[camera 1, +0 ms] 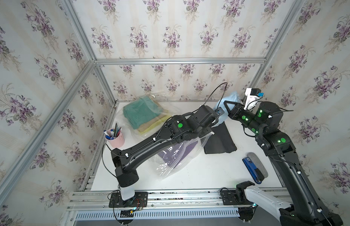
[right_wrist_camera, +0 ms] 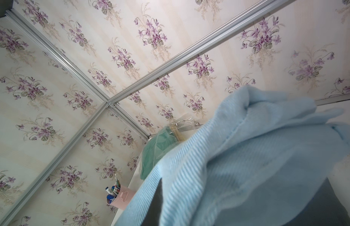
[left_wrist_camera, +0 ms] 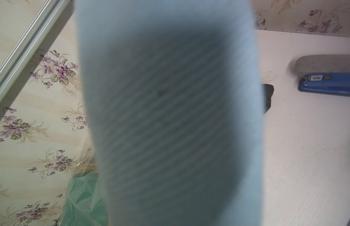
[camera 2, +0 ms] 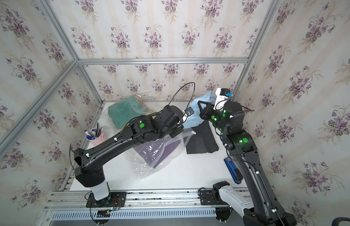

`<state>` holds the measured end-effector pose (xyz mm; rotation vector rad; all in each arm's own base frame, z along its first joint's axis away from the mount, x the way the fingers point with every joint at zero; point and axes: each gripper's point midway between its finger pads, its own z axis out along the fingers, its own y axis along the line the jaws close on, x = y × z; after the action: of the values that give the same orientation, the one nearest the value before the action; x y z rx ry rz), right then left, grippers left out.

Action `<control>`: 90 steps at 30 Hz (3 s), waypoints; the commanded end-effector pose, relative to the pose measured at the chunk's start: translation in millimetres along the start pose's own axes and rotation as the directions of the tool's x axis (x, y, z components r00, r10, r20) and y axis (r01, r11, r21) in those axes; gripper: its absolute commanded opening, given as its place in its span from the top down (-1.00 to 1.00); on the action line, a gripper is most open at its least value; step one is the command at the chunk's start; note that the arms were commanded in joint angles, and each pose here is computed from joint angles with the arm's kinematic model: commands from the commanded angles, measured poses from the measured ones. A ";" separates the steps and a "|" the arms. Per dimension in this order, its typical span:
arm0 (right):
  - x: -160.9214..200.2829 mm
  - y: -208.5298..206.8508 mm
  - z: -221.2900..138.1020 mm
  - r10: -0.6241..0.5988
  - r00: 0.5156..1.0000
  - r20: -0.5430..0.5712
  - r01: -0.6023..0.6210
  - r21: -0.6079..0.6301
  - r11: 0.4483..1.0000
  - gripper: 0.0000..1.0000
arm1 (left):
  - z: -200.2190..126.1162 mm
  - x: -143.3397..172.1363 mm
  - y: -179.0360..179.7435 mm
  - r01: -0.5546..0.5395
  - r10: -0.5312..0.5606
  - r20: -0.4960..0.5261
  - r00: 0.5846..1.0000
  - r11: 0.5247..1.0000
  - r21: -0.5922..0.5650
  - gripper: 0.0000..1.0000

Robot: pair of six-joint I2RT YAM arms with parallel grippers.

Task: Take the trousers out of the vacuum bag
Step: Place the trousers at the center of the board.

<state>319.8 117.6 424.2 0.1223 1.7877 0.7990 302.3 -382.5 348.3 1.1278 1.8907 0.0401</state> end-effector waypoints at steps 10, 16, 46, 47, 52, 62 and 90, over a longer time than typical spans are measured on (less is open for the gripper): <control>-15.1 -30.4 35.1 0.093 0.996 0.018 -0.086 -0.237 0.968 1.00 | 79.6 -34.3 35.4 -0.003 0.006 0.066 0.998 0.998 -0.056 0.85; -9.9 -56.5 51.7 0.135 0.991 0.016 -0.125 -0.289 0.949 1.00 | 113.1 -34.1 54.5 -0.020 0.027 0.065 0.998 0.994 -0.110 0.79; 90.2 -186.4 66.7 0.294 0.952 -0.082 -0.305 -0.243 0.921 1.00 | 194.7 24.0 -4.3 0.060 -0.059 -0.079 0.995 0.998 0.010 0.74; 97.5 -189.5 63.6 0.312 0.946 -0.093 -0.325 -0.224 0.919 1.00 | 193.8 26.1 -11.2 0.059 -0.057 -0.081 0.995 0.998 0.019 0.73; 131.6 -211.1 51.0 0.354 0.926 -0.132 -0.364 -0.056 0.930 1.00 | 192.7 47.7 -44.0 0.034 -0.029 -0.117 0.993 0.998 0.044 0.65; 183.9 -252.5 25.8 0.450 0.878 -0.164 -0.406 0.247 0.880 0.92 | 191.3 94.6 -102.9 0.061 -0.034 -0.202 0.979 0.990 0.128 0.19; 167.7 -291.2 -50.9 0.345 0.938 0.042 -0.289 0.645 0.707 -0.78 | 93.4 135.5 -109.8 0.282 -0.224 -0.266 0.938 0.938 0.203 -1.00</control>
<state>301.1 -40.1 124.0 0.8930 2.0979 0.4796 272.7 -391.8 140.6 1.1223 2.2552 -0.1482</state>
